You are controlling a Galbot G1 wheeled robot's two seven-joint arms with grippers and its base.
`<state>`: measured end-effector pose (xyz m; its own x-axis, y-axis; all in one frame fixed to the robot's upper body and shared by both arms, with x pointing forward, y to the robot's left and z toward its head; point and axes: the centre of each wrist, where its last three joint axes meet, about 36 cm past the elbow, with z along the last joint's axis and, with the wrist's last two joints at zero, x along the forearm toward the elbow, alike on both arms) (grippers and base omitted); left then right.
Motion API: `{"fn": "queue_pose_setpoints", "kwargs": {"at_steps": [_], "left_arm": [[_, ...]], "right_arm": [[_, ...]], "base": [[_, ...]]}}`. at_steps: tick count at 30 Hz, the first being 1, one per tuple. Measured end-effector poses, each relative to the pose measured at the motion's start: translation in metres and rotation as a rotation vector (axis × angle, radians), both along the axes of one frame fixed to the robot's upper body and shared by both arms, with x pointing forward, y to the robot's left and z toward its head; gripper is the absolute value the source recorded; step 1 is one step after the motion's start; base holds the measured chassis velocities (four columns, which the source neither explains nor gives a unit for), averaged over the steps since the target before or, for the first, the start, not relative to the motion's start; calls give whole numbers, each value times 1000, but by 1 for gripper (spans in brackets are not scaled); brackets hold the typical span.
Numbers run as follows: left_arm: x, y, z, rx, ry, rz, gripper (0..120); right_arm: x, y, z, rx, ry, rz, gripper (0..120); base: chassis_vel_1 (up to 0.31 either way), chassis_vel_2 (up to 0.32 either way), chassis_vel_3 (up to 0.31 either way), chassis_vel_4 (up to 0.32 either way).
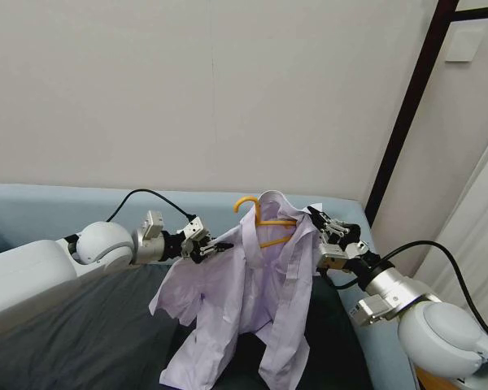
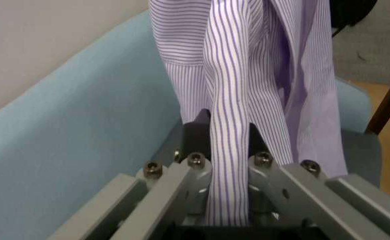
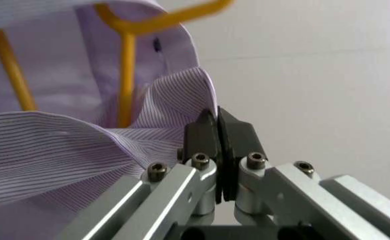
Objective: Pick up the clothes from the sofa and hang them on the clothes hanger.
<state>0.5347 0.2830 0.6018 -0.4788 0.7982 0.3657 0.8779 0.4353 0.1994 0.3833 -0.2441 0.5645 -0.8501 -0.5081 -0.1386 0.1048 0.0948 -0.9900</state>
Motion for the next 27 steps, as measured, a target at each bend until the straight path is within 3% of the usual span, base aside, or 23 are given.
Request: {"fn": "queue_pose_setpoints", "kwargs": {"at_steps": [9,20,25,27], "left_arm": [[-11,-10,9,-81,32,41,1],[-25,-6,12,-105,41,54,1],[-25,6,12,-90,31,49,1],[-24,8,13,-89,29,49,1]], "right_arm": [[-1,8,-15,5,41,52,0],[-1,21,-39,157,211,82,0],[-6,21,-43,231,290,55,17],[-9,22,-44,244,310,52,19]], "base": [[0,0,0,0],[0,0,0,0],[0,0,0,0],[0,0,0,0]]}}
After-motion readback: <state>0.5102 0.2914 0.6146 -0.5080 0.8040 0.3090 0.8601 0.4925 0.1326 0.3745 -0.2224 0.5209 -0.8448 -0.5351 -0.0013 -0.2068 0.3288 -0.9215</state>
